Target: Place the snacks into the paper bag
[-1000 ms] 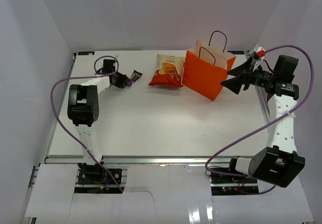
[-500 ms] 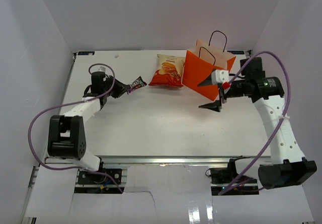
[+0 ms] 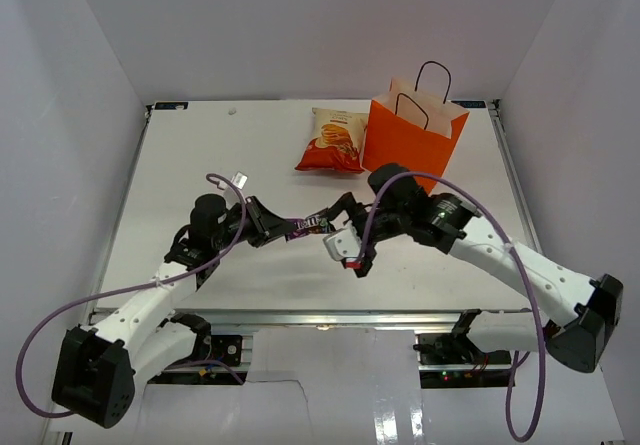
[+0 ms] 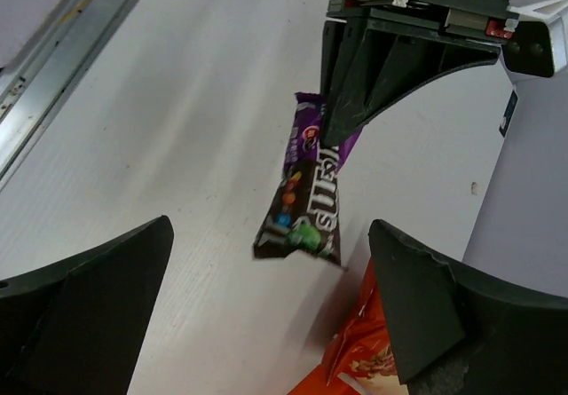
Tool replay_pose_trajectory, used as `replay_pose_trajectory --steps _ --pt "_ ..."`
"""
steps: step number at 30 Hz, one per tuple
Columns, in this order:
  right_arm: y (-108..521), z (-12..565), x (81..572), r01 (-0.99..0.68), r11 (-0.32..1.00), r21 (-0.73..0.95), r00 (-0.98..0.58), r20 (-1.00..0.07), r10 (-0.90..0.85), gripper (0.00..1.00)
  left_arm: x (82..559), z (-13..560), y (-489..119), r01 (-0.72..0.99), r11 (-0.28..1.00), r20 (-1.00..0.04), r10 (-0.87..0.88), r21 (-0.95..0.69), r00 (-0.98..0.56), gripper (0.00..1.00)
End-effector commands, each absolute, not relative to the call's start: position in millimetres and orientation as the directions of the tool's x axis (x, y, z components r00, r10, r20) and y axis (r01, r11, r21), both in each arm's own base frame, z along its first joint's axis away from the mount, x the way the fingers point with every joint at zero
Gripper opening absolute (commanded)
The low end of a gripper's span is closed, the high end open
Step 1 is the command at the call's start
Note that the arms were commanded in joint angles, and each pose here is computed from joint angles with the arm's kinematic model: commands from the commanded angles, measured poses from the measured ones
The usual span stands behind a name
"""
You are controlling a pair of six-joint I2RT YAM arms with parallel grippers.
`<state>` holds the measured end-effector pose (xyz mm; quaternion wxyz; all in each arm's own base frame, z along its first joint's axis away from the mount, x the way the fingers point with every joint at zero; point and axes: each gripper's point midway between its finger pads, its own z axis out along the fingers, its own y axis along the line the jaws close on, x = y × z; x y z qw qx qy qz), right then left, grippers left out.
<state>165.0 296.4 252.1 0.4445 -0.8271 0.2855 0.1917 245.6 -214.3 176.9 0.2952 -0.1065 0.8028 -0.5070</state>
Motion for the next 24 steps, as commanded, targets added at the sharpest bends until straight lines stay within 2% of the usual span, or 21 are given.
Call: replay_pose_trajectory --steps 1,8,16,19,21,22,24 --pt "335.8 250.6 184.5 -0.693 -0.298 -0.657 0.716 -0.575 -0.396 0.96 227.5 192.4 -226.9 0.142 0.405 -0.342 -0.48 -0.903 -0.808 0.13" --pt "350.0 212.9 181.1 -0.732 -0.263 -0.628 0.665 -0.574 -0.479 0.95 200.3 196.8 -241.5 0.164 0.377 -0.334 -0.447 -0.912 -0.829 0.13" --pt "343.9 191.9 191.6 -0.746 -0.249 -0.618 0.634 -0.544 -0.549 0.89 194.0 190.4 -251.0 0.168 0.389 -0.333 -0.408 -0.906 -0.85 0.13" --pt "341.4 187.0 191.9 -0.745 -0.261 -0.614 0.635 -0.53 -0.562 0.78 195.2 191.2 -252.5 0.174 0.392 -0.339 -0.403 -0.903 -0.85 0.13" --pt "338.8 182.3 191.8 -0.749 -0.269 -0.605 0.63 -0.524 -0.573 0.64 196.2 191.6 -253.2 0.18 0.396 -0.344 -0.398 -0.901 -0.85 0.14" --pt "338.1 181.9 191.7 -0.749 -0.27 -0.605 0.63 -0.522 -0.575 0.53 196.6 191.4 -253.4 0.178 0.396 -0.344 -0.398 -0.901 -0.851 0.14" --pt "335.7 179.9 190.3 -0.751 -0.275 -0.601 0.628 -0.519 -0.58 0.51 196.4 190.6 -253.6 0.179 0.396 -0.343 -0.397 -0.901 -0.851 0.14"
